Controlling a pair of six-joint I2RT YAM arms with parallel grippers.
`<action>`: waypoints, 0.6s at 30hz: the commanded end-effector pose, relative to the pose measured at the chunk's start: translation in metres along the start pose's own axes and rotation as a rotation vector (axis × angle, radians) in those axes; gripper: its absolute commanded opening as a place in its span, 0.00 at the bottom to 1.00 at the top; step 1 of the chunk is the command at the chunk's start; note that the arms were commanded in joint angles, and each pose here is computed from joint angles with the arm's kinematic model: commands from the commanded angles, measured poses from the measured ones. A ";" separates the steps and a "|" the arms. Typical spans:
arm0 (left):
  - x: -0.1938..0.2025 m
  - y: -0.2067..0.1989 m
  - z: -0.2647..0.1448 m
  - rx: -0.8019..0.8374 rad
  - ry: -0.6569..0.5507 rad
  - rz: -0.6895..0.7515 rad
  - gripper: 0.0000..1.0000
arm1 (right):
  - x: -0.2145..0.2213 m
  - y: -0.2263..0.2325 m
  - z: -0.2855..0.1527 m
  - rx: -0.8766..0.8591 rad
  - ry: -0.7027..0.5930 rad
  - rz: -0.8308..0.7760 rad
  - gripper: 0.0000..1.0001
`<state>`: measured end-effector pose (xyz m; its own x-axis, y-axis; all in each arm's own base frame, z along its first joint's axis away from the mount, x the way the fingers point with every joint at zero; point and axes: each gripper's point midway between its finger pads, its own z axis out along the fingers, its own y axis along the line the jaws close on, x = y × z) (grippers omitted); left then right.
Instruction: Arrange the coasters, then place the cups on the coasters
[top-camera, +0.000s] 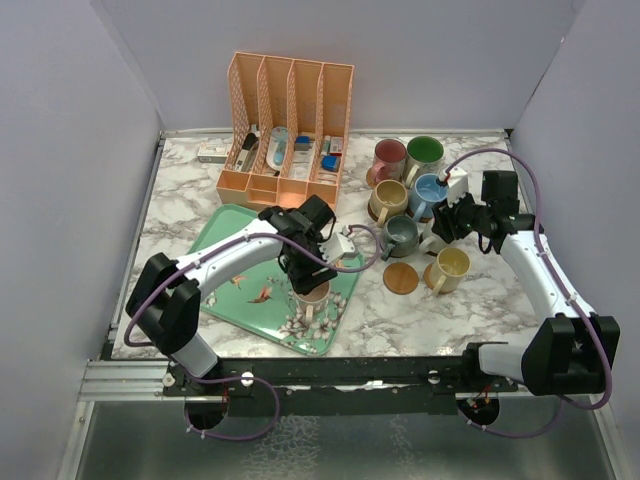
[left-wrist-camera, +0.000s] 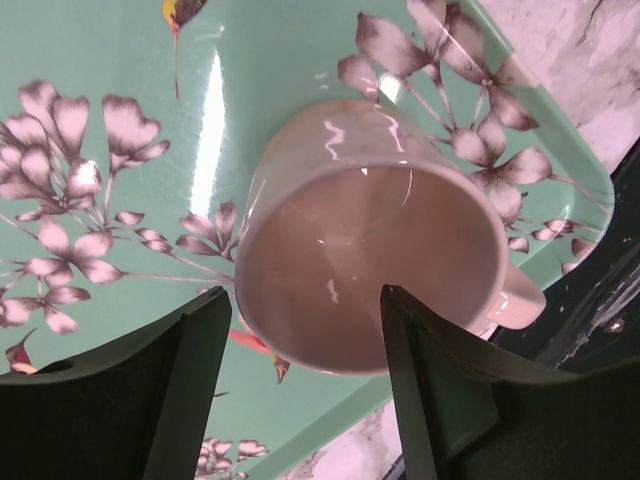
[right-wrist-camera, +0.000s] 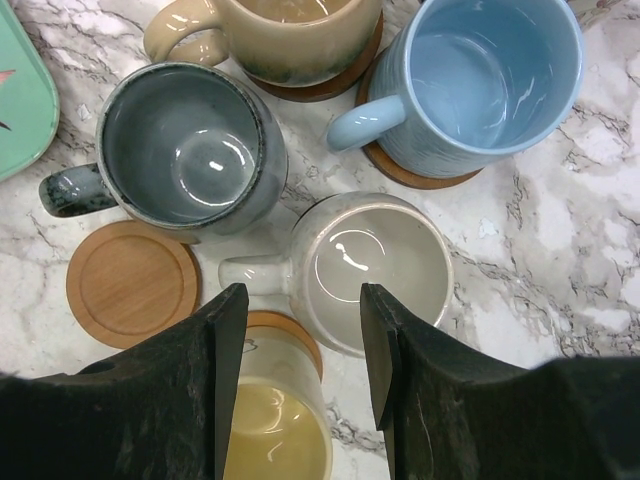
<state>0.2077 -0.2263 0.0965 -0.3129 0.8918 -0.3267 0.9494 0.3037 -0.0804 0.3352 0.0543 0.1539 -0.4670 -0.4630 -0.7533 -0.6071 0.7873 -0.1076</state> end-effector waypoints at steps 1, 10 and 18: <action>0.010 0.010 -0.002 -0.059 0.004 -0.011 0.62 | 0.001 -0.008 0.002 0.028 0.002 -0.017 0.50; -0.003 0.011 0.009 -0.011 0.008 -0.034 0.36 | 0.002 -0.009 0.003 0.033 0.007 -0.018 0.50; -0.018 0.017 0.014 0.003 0.011 -0.053 0.14 | 0.002 -0.009 0.002 0.038 0.007 -0.019 0.49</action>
<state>0.2225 -0.2287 0.0819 -0.3572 0.8883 -0.2886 0.9337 0.3482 -0.0838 0.3361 0.0525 0.1508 -0.4709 -0.4724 -0.7451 -0.6077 0.7859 -0.1142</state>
